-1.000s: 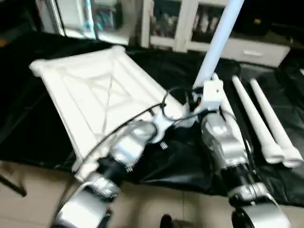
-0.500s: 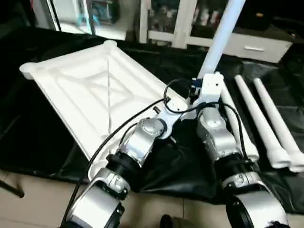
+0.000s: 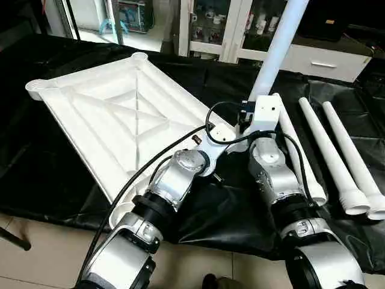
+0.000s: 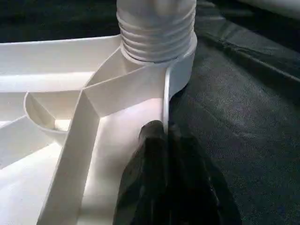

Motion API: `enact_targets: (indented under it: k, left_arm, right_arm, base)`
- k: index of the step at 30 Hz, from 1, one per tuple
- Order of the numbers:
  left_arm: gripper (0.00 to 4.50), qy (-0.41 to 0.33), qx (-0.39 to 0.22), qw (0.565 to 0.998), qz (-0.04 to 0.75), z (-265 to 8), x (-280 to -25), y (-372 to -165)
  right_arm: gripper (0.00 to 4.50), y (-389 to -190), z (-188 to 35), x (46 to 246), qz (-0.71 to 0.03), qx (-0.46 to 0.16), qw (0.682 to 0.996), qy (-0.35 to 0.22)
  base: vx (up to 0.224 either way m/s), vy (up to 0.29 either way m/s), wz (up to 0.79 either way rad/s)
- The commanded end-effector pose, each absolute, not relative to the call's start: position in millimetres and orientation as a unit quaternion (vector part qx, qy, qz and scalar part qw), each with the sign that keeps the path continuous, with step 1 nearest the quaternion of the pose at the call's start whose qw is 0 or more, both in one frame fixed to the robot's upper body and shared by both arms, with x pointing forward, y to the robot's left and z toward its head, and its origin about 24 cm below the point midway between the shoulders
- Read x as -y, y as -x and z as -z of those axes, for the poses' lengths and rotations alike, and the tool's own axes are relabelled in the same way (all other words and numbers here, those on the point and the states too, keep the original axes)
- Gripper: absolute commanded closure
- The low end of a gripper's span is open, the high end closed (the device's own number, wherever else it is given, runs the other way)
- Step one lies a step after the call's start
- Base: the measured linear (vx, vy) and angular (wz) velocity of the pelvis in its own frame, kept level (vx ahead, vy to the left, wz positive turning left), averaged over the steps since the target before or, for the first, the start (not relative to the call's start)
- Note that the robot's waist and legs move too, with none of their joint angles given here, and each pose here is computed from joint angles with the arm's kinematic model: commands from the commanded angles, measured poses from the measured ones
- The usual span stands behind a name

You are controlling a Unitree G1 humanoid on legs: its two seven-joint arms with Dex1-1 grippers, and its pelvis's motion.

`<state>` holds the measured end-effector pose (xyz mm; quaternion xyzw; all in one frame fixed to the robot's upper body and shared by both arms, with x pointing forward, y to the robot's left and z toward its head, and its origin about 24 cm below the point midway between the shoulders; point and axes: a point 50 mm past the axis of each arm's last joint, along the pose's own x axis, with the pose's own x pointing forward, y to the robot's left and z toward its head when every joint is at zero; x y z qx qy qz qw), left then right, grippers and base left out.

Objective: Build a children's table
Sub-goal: Insert table leg to table base

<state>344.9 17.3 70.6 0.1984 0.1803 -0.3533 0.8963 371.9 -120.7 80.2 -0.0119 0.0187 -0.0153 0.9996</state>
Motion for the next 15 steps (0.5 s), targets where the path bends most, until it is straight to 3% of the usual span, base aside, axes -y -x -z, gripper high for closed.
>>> enact_targets:
  k: [1, 10, 15]
  left_arm:
    - [4.50, -0.201, -0.107, 0.911, 0.343, -102.8, -18.5, -353.6]
    - [4.50, -0.203, -0.109, 0.909, 0.348, -101.2, -21.6, -353.4]
    - [4.50, -0.206, -0.111, 0.907, 0.350, -100.1, -24.5, -353.6]
  right_arm:
    - [1.87, -354.4, -28.5, 143.9, 0.047, -0.132, 0.990, 0.031]
    - [1.03, -353.6, -41.7, 145.3, 0.012, -0.093, 0.995, 0.035]
    - [0.59, -349.0, -49.7, 146.0, -0.018, -0.066, 0.998, 0.008]
  base:
    - [0.000, 0.000, 0.00]
    - [0.000, 0.000, 0.00]
    - [0.000, 0.000, 0.00]
